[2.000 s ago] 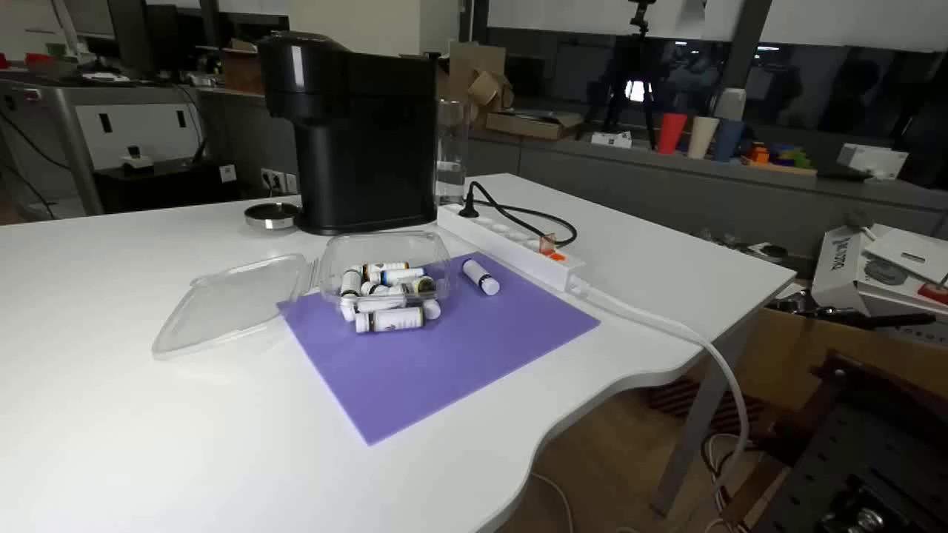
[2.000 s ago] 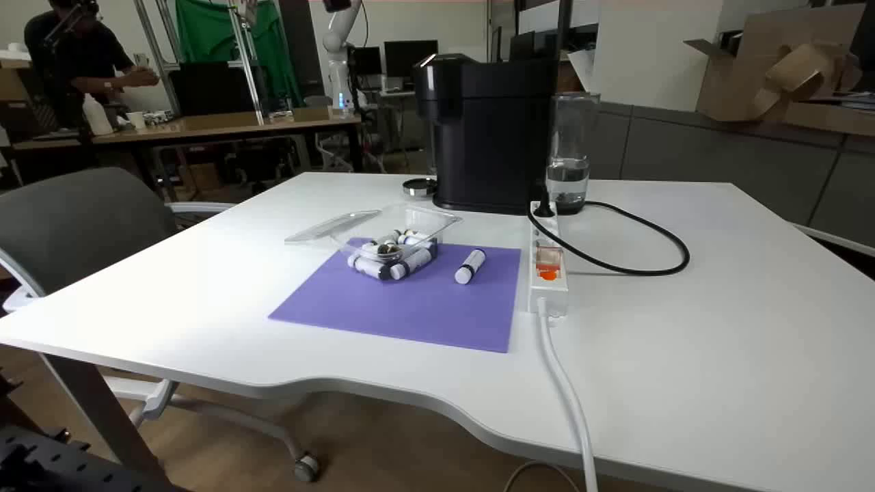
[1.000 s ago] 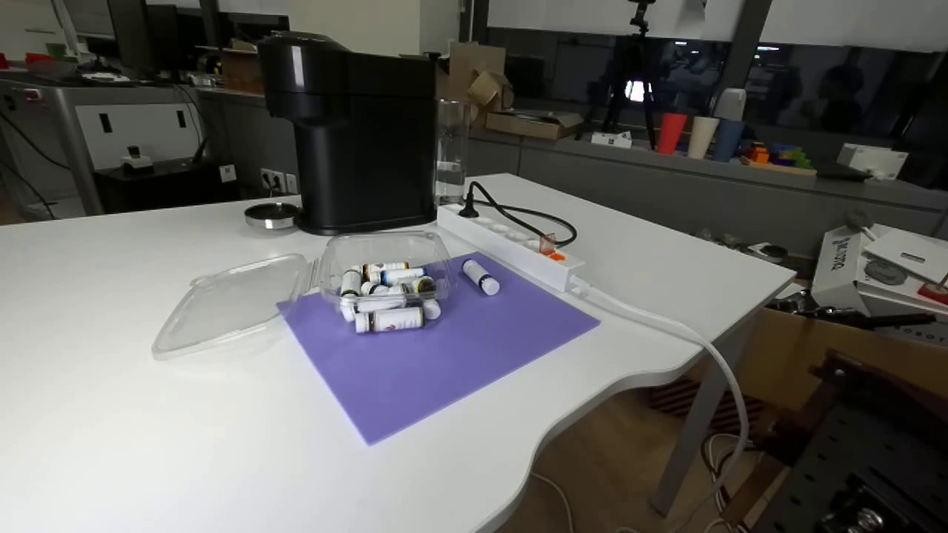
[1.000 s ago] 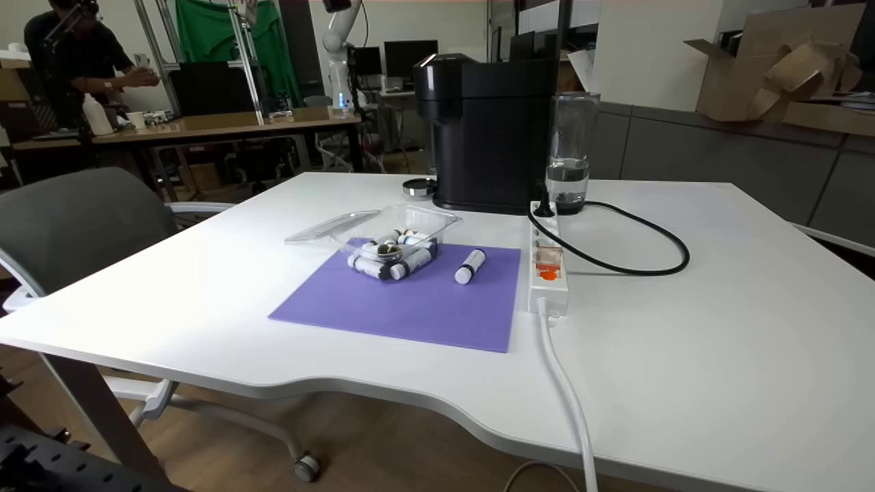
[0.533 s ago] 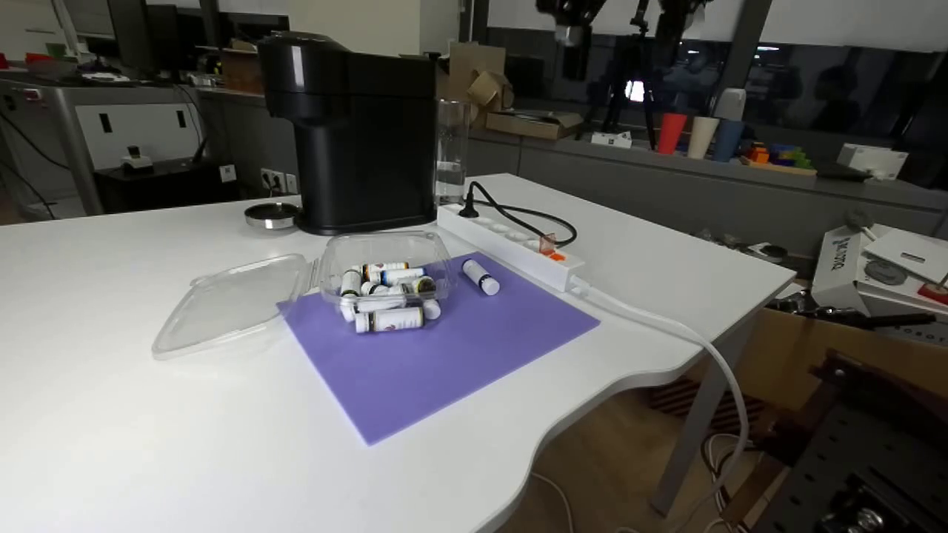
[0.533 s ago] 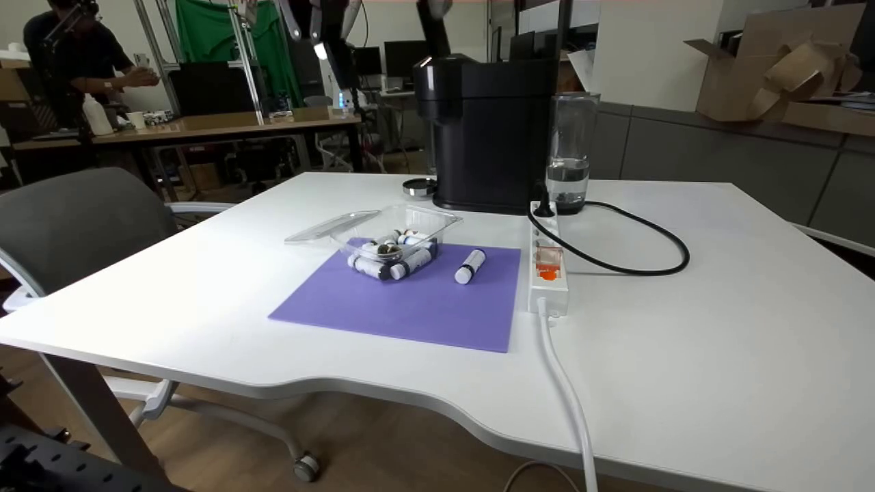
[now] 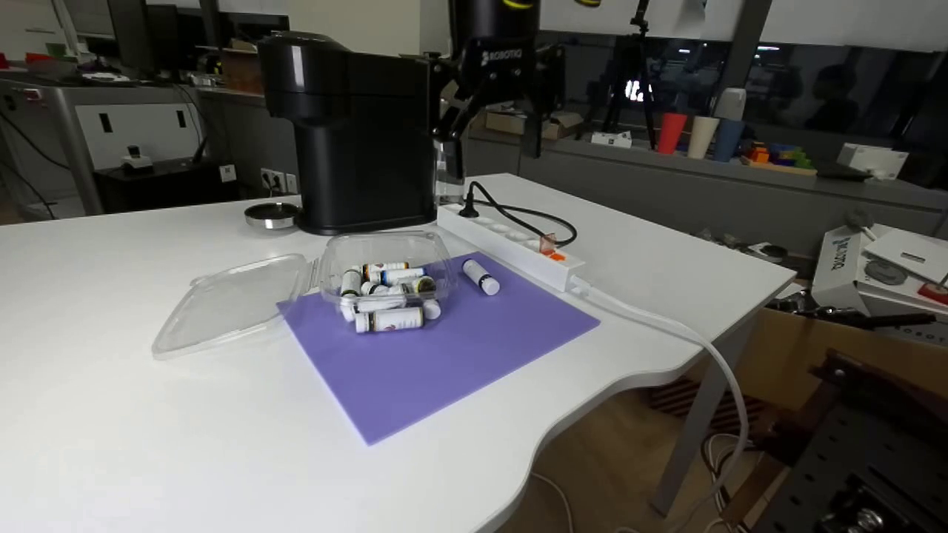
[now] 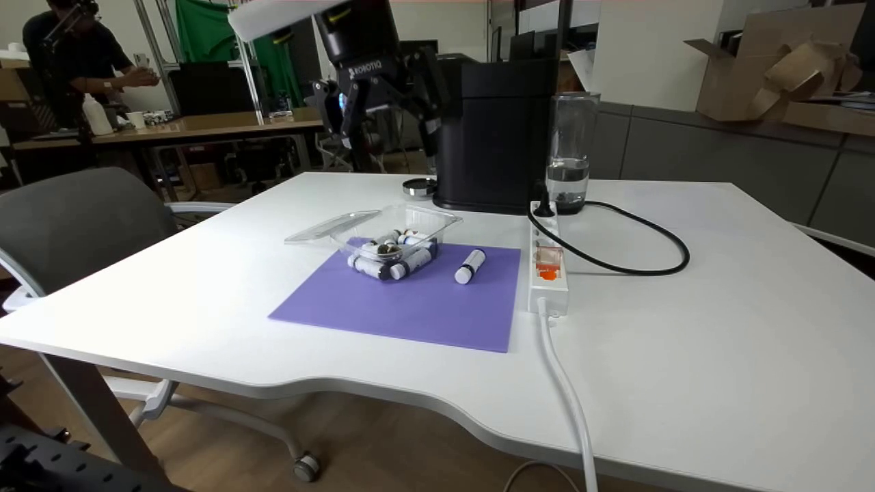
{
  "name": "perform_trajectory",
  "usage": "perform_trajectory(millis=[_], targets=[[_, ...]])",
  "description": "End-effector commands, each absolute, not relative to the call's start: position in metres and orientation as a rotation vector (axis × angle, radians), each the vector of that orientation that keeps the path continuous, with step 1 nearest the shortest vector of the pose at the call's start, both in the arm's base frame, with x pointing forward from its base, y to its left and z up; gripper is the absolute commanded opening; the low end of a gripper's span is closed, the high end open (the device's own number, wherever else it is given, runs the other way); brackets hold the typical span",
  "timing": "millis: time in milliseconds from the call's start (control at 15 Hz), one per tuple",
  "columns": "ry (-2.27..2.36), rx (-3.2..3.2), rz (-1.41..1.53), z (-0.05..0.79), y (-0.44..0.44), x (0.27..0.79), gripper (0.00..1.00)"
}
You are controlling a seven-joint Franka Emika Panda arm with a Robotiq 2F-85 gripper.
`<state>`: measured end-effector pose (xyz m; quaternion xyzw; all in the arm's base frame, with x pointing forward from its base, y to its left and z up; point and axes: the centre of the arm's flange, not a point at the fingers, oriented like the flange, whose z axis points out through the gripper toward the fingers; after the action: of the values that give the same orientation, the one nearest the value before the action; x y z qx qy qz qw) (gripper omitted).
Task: Remove two bottles from the clear bowl and place them on the purple placemat
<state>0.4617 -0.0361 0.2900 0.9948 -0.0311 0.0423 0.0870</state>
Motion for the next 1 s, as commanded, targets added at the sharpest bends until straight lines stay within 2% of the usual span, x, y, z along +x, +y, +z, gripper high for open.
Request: perform_trajectory(millis=[0,267,933], targets=[[-0.084,2.97,0.111,0.282,-0.034,0.468,1.0],[-0.061,2.956,0.087,0.277,-0.036,0.467,1.0],[0.068,2.953,-0.08,0.224,-0.003,0.517,1.0]])
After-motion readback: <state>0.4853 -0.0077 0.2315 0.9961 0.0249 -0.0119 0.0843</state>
